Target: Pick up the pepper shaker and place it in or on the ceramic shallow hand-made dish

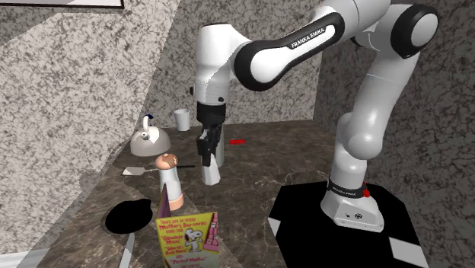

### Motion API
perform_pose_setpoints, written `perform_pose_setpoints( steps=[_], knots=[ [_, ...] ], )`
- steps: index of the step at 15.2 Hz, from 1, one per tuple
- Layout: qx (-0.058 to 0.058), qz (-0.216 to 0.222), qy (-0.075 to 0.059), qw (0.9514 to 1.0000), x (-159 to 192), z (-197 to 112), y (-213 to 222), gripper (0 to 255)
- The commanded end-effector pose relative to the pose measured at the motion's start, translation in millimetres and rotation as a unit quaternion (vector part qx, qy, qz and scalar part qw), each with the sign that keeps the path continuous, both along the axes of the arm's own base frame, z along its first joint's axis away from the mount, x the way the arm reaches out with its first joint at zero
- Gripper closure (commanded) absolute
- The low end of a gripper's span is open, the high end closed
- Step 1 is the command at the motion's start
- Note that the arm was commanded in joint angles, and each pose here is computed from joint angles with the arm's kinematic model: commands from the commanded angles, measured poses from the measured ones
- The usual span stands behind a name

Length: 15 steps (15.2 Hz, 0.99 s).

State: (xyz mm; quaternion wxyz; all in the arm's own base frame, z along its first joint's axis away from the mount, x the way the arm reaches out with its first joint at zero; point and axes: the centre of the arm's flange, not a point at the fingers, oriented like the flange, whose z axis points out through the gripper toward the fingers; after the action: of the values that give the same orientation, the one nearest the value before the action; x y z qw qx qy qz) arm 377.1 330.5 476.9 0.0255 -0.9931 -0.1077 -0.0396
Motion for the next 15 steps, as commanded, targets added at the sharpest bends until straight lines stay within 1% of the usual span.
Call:
perform_pose_setpoints(
  steps=[1, 15],
  knots=[
    [0.001, 0.0, 0.0, 1.0, 23.3, 1.0, 15.6, 255],
    [0.001, 0.0, 0.0, 1.0, 177.3, 13.1, 116.9, 255]
  ],
)
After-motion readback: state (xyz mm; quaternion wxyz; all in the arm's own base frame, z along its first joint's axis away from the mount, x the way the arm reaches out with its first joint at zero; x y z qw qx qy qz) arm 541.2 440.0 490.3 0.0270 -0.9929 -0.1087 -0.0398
